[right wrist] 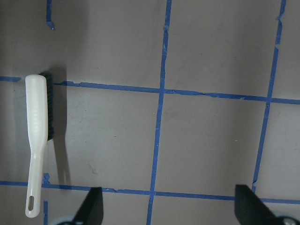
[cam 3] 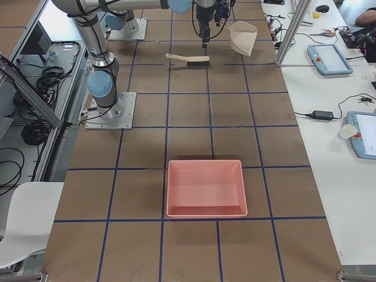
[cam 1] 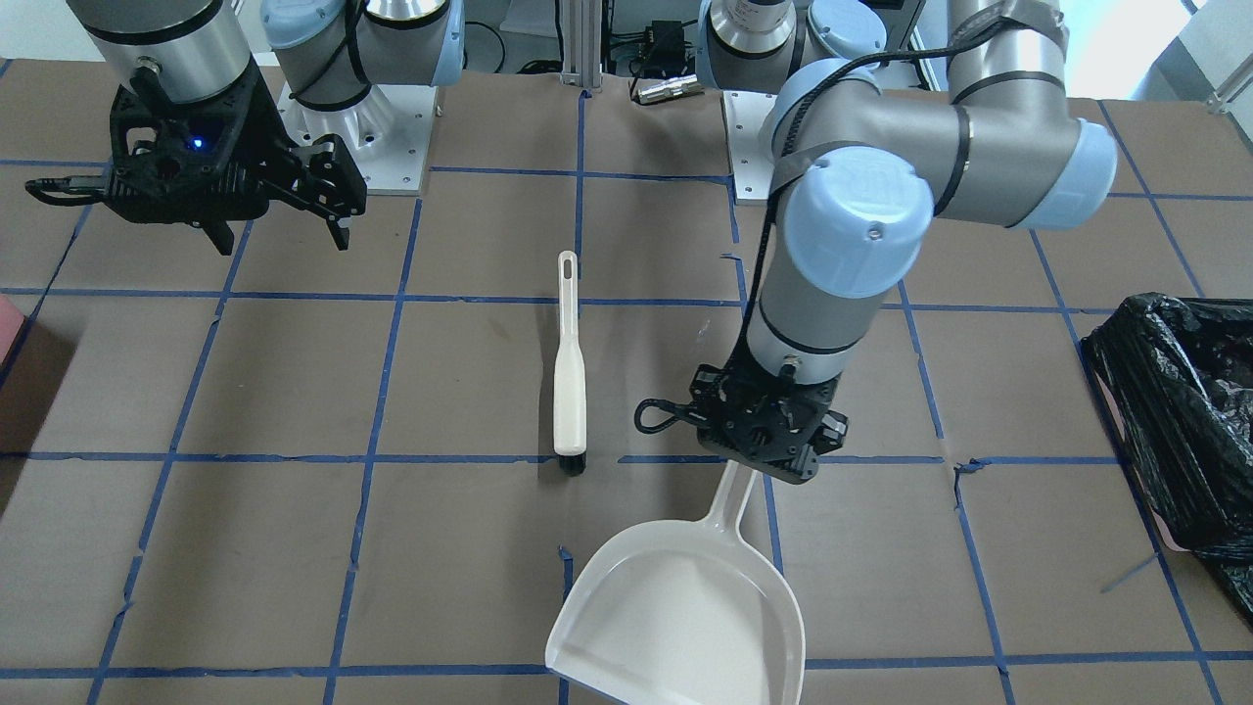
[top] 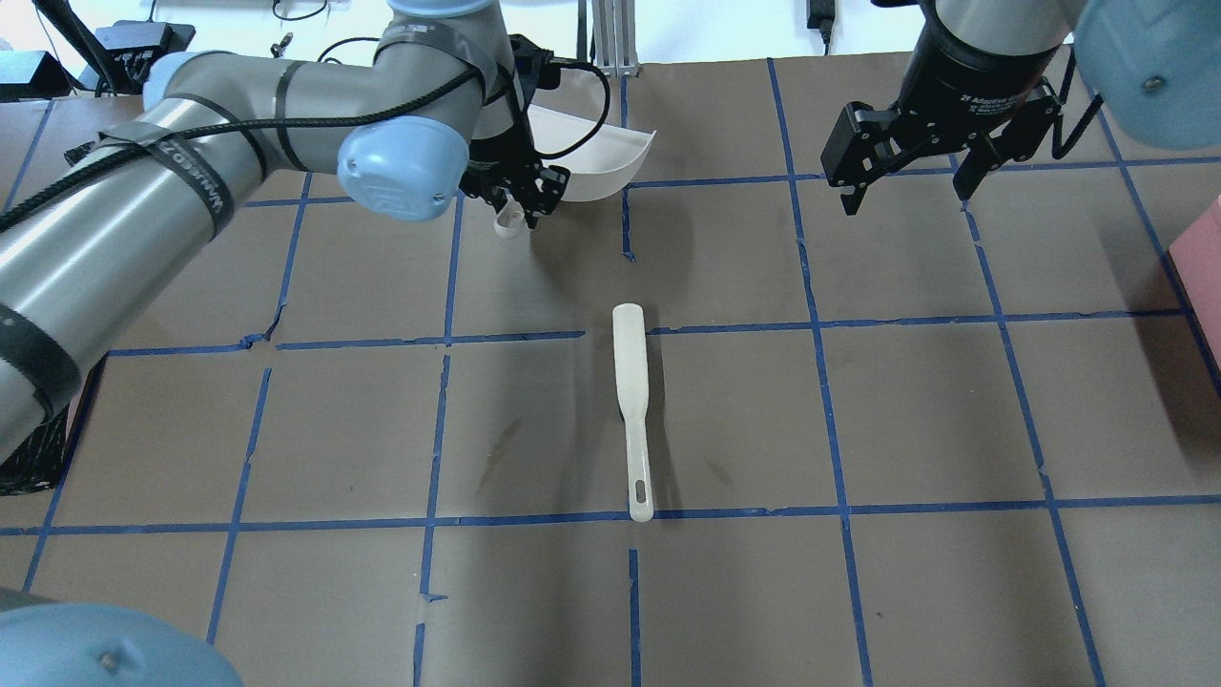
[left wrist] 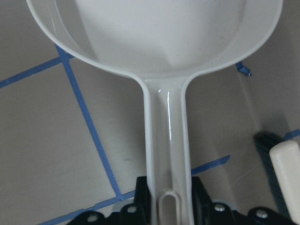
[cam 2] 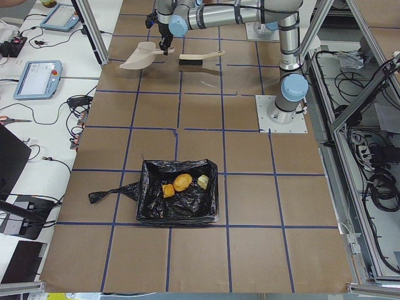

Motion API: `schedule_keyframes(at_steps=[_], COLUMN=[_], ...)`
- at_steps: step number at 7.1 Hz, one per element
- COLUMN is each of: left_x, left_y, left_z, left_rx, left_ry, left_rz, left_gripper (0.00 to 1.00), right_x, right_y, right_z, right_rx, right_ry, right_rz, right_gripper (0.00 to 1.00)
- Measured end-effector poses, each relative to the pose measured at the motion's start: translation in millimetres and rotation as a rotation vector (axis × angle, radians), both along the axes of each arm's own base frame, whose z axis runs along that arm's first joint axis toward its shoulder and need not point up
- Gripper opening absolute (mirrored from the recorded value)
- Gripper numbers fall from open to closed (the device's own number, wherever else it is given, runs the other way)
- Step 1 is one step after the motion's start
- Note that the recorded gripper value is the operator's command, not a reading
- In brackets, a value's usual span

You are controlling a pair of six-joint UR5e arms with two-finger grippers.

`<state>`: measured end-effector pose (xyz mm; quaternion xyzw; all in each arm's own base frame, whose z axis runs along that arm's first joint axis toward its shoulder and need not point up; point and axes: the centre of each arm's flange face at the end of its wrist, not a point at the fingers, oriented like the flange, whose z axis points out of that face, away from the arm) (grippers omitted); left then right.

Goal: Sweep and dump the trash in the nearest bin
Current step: 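Set the dustpan down beside the brush with the left gripper and release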

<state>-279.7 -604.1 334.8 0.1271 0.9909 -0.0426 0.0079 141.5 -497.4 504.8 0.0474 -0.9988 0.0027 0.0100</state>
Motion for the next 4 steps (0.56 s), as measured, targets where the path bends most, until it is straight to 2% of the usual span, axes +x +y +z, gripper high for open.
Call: schedule_keyframes(at_steps=[2, 4], left_x=[-38.6, -60.3], left_y=[8.3, 16.3], left_z=[-24.5, -47.3], left_rx=[-0.028, -0.040], left_ry=[0.018, 0.028], left_rz=[0.068, 0.084], left_gripper=[0.03, 0.03], right_x=[0.0, 0.0], right_y=[0.1, -0.1], right_z=[-0.3, -1.7], right_rx=[0.001, 0.004], right_ry=[0.000, 0.000], right_rz=[0.000, -0.001], right_gripper=[1.00, 1.00])
